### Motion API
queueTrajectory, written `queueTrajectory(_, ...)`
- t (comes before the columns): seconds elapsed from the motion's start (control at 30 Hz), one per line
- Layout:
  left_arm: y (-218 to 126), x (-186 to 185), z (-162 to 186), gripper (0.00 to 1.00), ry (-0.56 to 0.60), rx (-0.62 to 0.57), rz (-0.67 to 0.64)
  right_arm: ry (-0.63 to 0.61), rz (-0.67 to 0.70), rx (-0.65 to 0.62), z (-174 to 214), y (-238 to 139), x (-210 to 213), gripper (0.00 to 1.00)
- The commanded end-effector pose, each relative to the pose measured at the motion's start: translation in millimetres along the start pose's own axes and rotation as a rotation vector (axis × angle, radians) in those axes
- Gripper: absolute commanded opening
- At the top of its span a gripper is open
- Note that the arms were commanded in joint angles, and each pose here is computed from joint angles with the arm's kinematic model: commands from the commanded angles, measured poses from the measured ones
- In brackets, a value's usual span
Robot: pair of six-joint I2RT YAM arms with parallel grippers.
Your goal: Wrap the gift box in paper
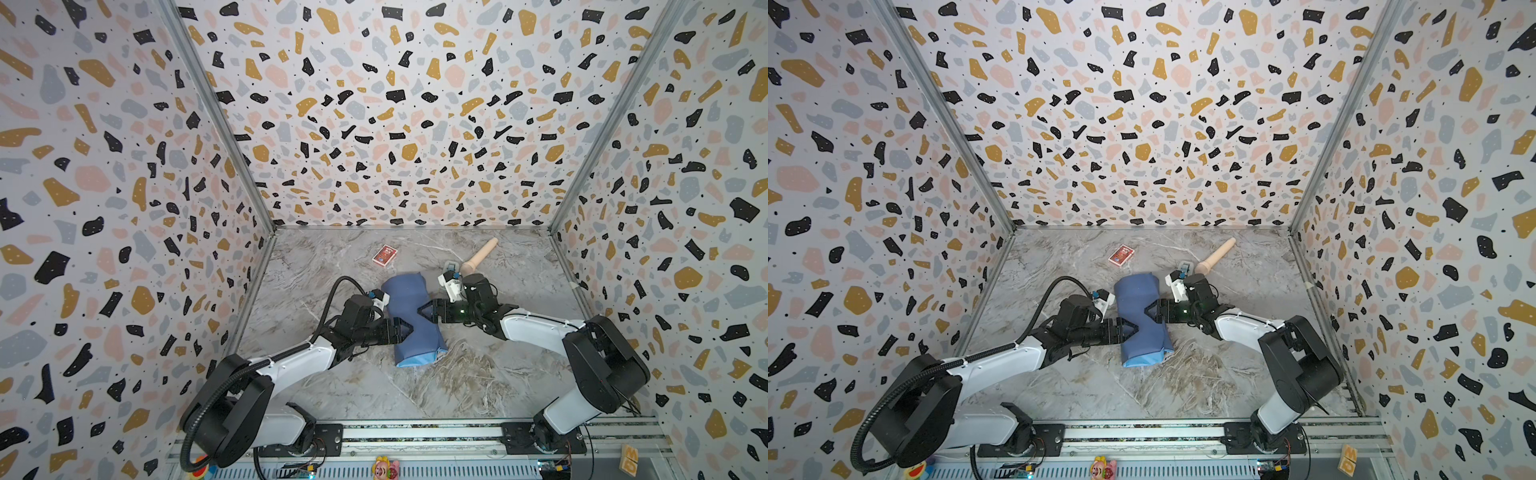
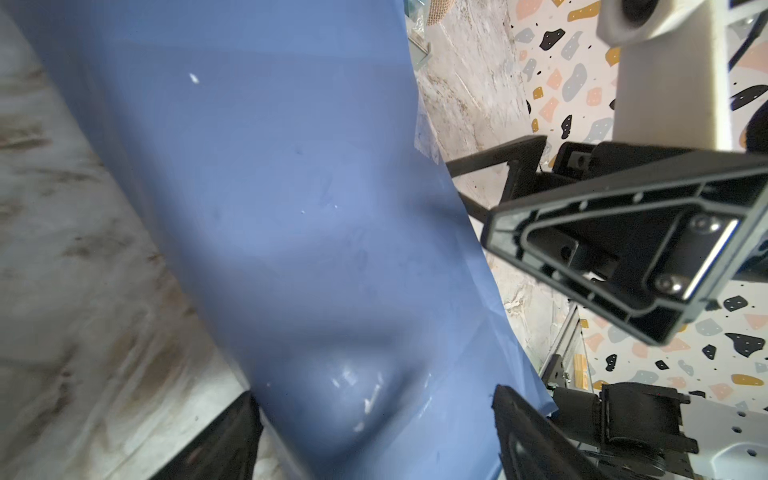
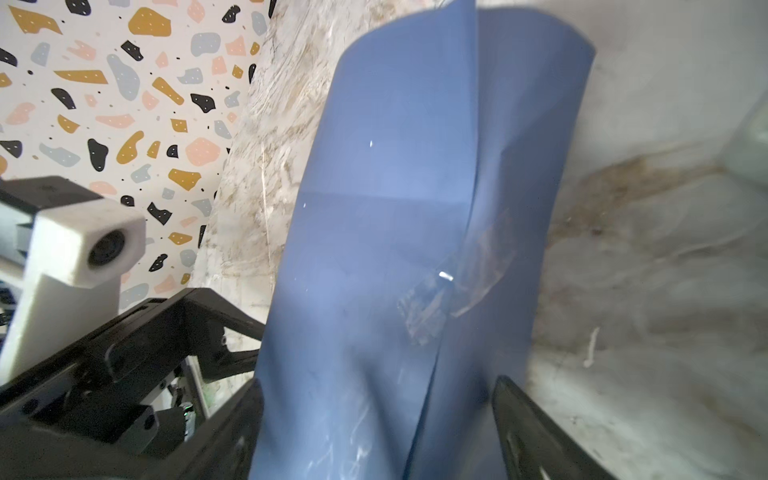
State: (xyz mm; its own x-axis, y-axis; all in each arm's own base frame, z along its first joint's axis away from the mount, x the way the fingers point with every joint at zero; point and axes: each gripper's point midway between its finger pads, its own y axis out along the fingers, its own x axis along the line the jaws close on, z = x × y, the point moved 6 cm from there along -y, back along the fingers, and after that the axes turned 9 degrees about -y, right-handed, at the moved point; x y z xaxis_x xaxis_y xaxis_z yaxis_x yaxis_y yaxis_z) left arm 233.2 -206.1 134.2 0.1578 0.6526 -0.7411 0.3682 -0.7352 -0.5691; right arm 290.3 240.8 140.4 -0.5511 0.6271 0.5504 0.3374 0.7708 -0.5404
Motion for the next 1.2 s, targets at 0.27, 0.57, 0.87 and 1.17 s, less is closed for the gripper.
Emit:
queueTrajectory(0.27,-8,14,18,0.92,0.154,-0.032,-0.076,-0.164,0.056,0.116,51,-25,14,0.94)
queueTrajectory(0.57,6,31,33,0.89,0.195,0.004,-0.158,-0.182,0.105,0.157,67,-12,1,0.84)
queueTrajectory(0.87,12,39,33,0.88,0.195,0.001,-0.200,-0.211,0.171,0.177,73,-9,-10,0.79)
queueTrajectory(1.17,7,40,33,0.87,0.214,-0.030,-0.247,-0.246,0.188,0.171,70,-9,-4,0.76)
